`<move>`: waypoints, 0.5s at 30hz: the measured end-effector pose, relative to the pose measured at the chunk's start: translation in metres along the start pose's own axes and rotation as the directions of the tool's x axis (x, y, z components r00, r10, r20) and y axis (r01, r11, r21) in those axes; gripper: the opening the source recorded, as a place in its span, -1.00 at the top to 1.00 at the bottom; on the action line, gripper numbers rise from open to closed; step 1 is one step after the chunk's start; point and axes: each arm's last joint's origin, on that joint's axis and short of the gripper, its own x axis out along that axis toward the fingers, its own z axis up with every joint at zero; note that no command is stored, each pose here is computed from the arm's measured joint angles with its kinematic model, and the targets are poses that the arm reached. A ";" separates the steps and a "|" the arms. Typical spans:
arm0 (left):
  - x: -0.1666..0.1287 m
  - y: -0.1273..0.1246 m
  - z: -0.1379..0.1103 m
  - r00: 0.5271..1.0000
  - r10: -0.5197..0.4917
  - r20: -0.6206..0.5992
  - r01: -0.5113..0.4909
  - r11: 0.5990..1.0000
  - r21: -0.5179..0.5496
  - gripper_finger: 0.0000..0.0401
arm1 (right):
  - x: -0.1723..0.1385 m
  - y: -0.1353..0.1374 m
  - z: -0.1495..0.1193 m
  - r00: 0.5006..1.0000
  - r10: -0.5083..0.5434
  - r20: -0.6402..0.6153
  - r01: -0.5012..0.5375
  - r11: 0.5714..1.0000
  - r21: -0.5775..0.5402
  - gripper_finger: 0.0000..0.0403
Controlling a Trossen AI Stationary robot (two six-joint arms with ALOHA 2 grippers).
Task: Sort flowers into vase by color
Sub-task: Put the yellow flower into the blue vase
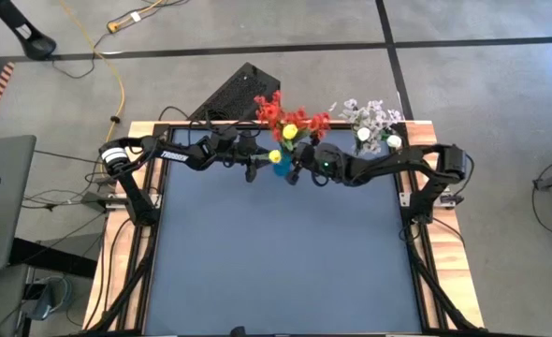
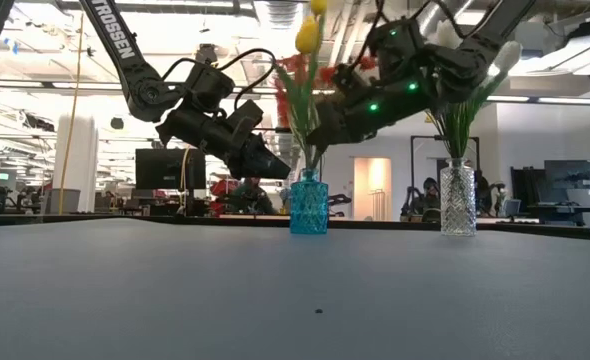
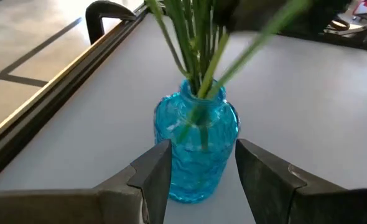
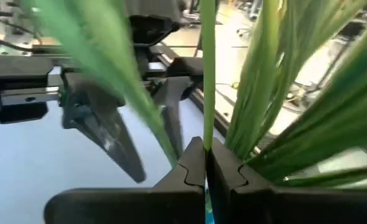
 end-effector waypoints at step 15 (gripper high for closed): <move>0.000 0.000 -0.001 1.000 0.000 -0.005 0.000 1.000 0.014 0.17 | 0.023 0.012 0.002 0.994 0.062 -0.095 -0.061 0.998 0.012 0.88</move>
